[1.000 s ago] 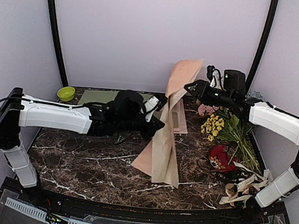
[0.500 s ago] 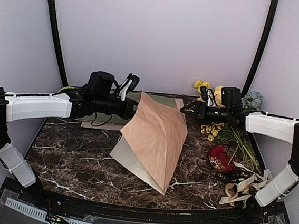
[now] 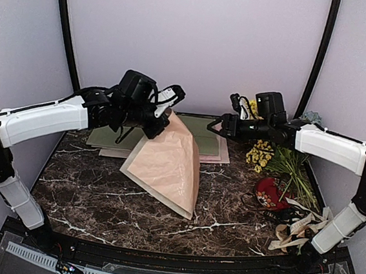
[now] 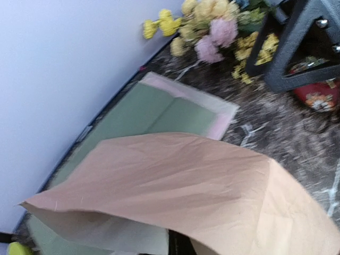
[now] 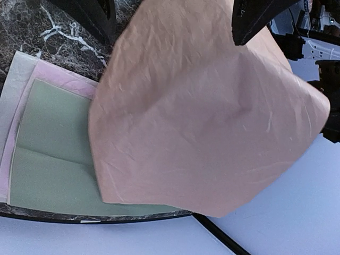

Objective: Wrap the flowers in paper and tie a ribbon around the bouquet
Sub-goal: Unfold the folded wrapping paper at the center of the board.

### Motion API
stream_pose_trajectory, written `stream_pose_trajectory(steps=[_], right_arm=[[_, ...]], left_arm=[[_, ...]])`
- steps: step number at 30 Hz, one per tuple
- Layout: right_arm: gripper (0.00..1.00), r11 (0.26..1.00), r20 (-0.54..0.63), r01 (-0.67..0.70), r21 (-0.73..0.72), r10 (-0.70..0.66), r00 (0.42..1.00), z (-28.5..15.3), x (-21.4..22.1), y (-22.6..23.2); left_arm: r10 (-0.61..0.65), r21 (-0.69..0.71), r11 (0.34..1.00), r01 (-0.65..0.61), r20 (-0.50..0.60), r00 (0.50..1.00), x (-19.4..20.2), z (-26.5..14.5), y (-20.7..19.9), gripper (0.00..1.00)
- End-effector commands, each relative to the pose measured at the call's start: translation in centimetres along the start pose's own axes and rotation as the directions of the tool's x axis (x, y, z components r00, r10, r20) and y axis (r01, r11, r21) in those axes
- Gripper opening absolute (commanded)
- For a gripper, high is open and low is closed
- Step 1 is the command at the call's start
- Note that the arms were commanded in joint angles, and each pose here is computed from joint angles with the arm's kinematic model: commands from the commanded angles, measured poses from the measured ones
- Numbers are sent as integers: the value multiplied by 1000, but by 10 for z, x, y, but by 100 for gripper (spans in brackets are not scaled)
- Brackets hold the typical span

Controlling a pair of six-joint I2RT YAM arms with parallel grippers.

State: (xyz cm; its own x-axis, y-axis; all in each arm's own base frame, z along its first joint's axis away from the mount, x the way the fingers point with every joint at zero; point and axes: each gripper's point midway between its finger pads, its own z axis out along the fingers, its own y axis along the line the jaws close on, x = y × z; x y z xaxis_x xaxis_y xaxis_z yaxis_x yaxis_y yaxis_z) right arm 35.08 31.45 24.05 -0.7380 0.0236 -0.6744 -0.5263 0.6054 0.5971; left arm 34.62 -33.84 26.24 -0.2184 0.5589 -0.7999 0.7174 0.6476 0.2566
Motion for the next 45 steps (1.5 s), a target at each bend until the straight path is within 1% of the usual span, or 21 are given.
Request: stream_pose_trajectory(steps=[1,2,4,6,8,10,12,14,16,19,22,25,26,28,30,32,34,37,39,42,45], right_arm=[[75,998,7,-55,21,55,998,11,7,-11],[75,998,9,-62,13,61,998,13,7,-11],[74,998,12,-66,-7,66,998,15,6,-8],[74,996,-5,-84,-9,84,996,26,13,-13],[74,995,-12,-95,-31,94,995,35,17,-11],[72,993,-25,-111,-42,110,994,49,25,-11],[70,990,-45,-131,-56,129,991,67,34,-10],[69,985,-77,-145,-90,138,987,86,45,-3],[68,980,-116,-160,-120,147,982,103,57,2],[67,970,-134,-199,-139,180,974,116,67,-1],[67,960,-117,-214,-179,195,974,122,65,2],[66,955,-101,-191,-226,172,980,134,61,11],[66,955,-102,-188,-231,168,980,137,62,13],[66,955,-110,-192,-226,171,979,138,65,12],[64,957,-125,-225,-184,205,971,129,71,3],[64,967,-97,-237,-96,228,969,116,69,-21],[64,960,-94,-281,-17,278,956,98,81,-51],[63,948,-42,-315,53,317,947,65,81,-83],[64,952,-1,-297,75,298,955,43,73,-90],[66,966,3,-254,39,254,967,25,65,-85],[72,979,-21,-193,-69,192,981,19,52,-60]], left_arm=[[298,-318,864,-389,-299,906,18,-33,67,0],[346,-333,824,-458,-345,873,17,-40,71,0],[441,-313,756,-575,-405,801,15,-49,69,0],[535,-261,706,-659,-413,737,10,-51,57,0],[602,-203,694,-690,-361,712,-2,-46,37,0],[643,-127,708,-694,-288,709,-11,-35,14,0],[673,-31,714,-699,-245,698,-8,-13,-10,0],[679,46,724,-688,-217,701,-4,6,-30,0],[676,130,735,-665,-215,705,7,22,-47,0],[654,200,757,-622,-211,727,13,36,-63,0],[614,252,778,-575,-114,781,-2,33,-81,0],[562,280,796,-536,-16,827,-24,25,-93,0],[552,289,798,-529,-1,834,-26,25,-96,0],[543,298,803,-516,-11,839,-23,26,-96,0],[535,310,810,-498,-42,844,-12,29,-95,0],[514,327,822,-467,-74,854,-1,32,-93,0],[486,342,835,-431,-91,869,6,34,-92,0],[462,367,839,-401,-91,882,12,38,-98,0],[448,379,842,-384,-95,889,16,41,-101,0],[431,398,844,-359,-104,896,22,44,-104,0],[414,413,846,-339,-108,904,27,46,-106,0]])
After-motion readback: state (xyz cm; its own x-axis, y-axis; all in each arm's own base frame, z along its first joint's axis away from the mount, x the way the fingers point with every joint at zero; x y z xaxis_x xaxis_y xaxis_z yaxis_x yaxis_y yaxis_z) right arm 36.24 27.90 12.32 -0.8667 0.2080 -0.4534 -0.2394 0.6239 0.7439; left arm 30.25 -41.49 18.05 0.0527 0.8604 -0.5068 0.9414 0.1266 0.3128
